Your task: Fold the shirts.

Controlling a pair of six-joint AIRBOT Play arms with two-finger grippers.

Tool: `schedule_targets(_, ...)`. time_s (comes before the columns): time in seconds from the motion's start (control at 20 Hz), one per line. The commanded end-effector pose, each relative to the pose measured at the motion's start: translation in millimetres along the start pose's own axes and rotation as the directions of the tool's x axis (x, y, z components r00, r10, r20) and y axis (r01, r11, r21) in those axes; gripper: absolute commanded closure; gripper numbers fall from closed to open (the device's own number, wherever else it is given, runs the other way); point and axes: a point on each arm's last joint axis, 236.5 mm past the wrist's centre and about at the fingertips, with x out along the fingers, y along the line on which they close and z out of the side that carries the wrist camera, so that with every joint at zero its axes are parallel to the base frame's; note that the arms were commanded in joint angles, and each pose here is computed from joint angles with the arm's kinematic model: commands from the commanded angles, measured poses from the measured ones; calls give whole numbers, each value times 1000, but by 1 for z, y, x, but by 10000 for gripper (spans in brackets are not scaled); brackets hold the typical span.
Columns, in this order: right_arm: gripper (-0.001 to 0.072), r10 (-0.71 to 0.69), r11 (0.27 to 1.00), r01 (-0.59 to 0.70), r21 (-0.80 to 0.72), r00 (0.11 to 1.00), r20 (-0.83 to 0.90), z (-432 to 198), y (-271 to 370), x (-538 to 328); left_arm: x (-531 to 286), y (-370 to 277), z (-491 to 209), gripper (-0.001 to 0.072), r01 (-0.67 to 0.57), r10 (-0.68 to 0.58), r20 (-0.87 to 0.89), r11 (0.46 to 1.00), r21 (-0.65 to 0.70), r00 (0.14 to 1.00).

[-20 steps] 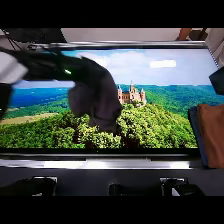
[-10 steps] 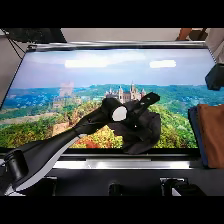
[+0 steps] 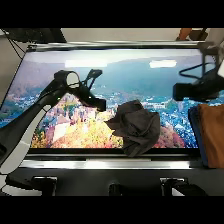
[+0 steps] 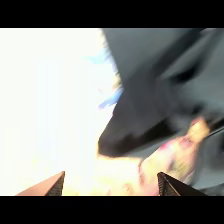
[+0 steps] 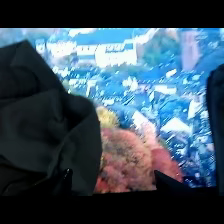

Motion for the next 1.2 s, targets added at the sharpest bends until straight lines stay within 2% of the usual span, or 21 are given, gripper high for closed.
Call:
schedule_targets(0.0,113,175,984,-178,0,965,-196,-50,44,47,41,28,-45,43,116,-141,-95,967,-227,985)
schedule_targets(0.1,113,240,969,-245,9,940,-244,-72,59,63,70,15,-54,44,214,-247,-53,913,-348,967)
schedule_targets(0.25,113,272,959,-283,3,918,-289,-98,65,77,93,-11,-49,44,338,-354,40,844,-417,934)
schedule_targets(0.5,105,342,931,-365,-9,881,-326,-114,81,77,104,-23,-26,48,381,-357,141,811,-444,923)
schedule_targets(0.55,81,370,919,-395,-5,864,-342,-120,88,78,107,-26,-26,53,381,-356,142,811,-443,924)
schedule_targets(0.65,68,414,895,-446,3,830,-375,-133,98,83,114,-28,-27,131,375,-351,138,814,-443,926)
schedule_targets(0.7,68,444,876,-483,-5,808,-387,-138,105,82,116,-26,-26,132,373,-346,143,814,-445,927)
schedule_targets(0.8,68,477,855,-519,-14,796,-372,-140,113,84,117,-24,-23,273,370,-337,155,814,-447,929)
schedule_targets(0.9,67,459,865,-502,-20,806,-375,-145,108,92,118,-23,-22,547,369,-333,158,815,-447,929)
schedule_targets(0.95,67,456,865,-500,-21,805,-380,-149,107,97,119,-23,-22,656,368,-333,157,815,-448,930)
schedule_targets(1.0,67,456,863,-505,-29,802,-387,-155,108,103,119,-23,-22,678,368,-333,156,821,-438,930)
schedule_targets(1.15,67,422,833,-528,-163,799,-428,-178,130,113,118,-24,-24,679,369,-338,149,824,-430,929)
